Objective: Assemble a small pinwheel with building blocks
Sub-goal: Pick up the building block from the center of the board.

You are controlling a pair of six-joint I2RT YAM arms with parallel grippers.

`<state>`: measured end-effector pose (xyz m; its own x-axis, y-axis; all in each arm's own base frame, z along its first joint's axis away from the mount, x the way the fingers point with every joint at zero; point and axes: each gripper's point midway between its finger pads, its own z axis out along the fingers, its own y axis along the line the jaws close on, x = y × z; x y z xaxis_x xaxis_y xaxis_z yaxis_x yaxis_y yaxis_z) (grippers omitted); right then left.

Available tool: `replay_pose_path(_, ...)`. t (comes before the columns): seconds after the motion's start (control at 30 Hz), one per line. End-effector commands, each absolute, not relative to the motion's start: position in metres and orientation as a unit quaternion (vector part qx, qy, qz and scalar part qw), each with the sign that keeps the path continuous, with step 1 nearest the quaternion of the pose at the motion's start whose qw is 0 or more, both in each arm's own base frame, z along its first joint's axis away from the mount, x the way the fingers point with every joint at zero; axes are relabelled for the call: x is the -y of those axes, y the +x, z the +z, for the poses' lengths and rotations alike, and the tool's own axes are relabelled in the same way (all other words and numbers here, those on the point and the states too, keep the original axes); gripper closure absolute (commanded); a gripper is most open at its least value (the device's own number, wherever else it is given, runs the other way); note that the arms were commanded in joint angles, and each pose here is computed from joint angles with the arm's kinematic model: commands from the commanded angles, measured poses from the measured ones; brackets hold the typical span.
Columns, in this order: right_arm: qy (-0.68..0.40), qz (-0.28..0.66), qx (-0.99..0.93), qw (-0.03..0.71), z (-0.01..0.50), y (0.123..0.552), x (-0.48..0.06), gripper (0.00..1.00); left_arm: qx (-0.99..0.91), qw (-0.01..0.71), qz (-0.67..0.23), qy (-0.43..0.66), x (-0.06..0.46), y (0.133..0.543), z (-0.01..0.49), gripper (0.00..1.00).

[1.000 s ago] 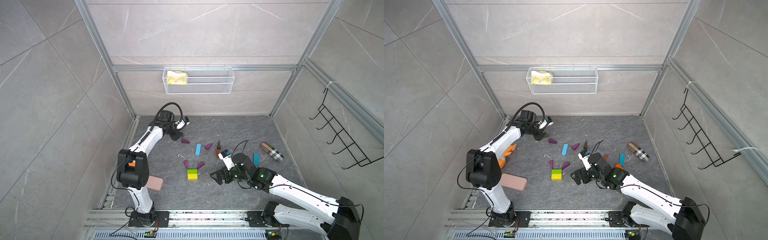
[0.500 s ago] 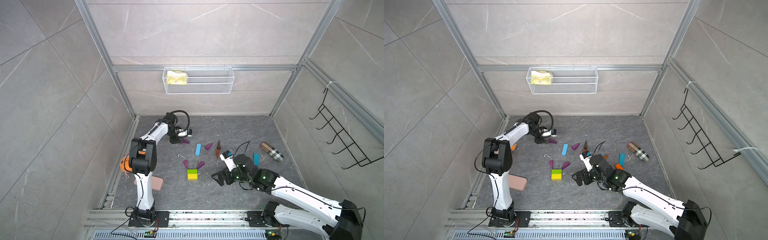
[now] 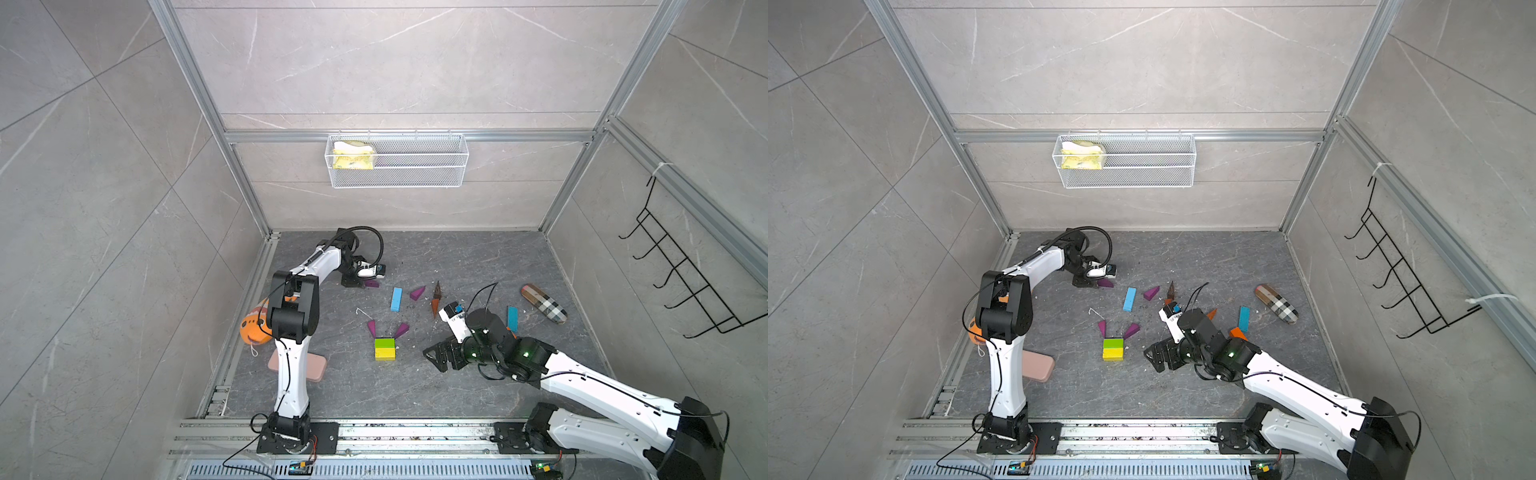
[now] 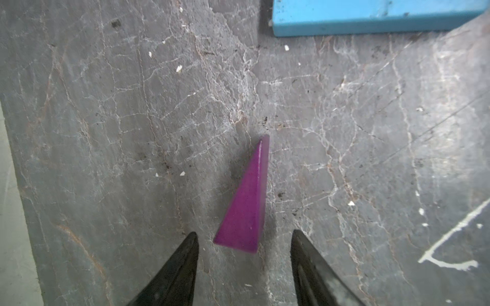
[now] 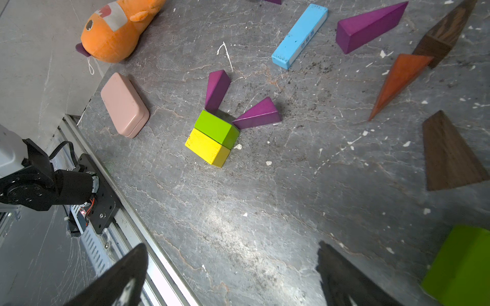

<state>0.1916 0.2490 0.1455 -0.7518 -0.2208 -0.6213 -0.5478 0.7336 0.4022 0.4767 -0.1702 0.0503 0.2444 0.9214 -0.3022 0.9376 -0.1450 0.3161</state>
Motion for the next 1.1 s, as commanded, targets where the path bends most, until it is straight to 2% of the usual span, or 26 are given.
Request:
replay_pose_path(0.0,-0.208,0.28,-0.898,0.267,0.136,0.192,-0.244,0.0,-0.594,0.238,-0.004,0.769,0.179,0.486,0.06,0.43)
replay_pose_path(0.23,-0.21,0.279,-0.899,0.266,0.136,0.193,-0.245,0.0,-0.592,0.222,-0.013,0.775,0.18,0.478,0.049,0.45)
replay_pose_path(1.07,-0.21,0.279,-0.898,0.267,0.137,0.193,-0.245,0.0,-0.603,0.181,-0.014,0.777,0.17,0.469,0.032,0.67)
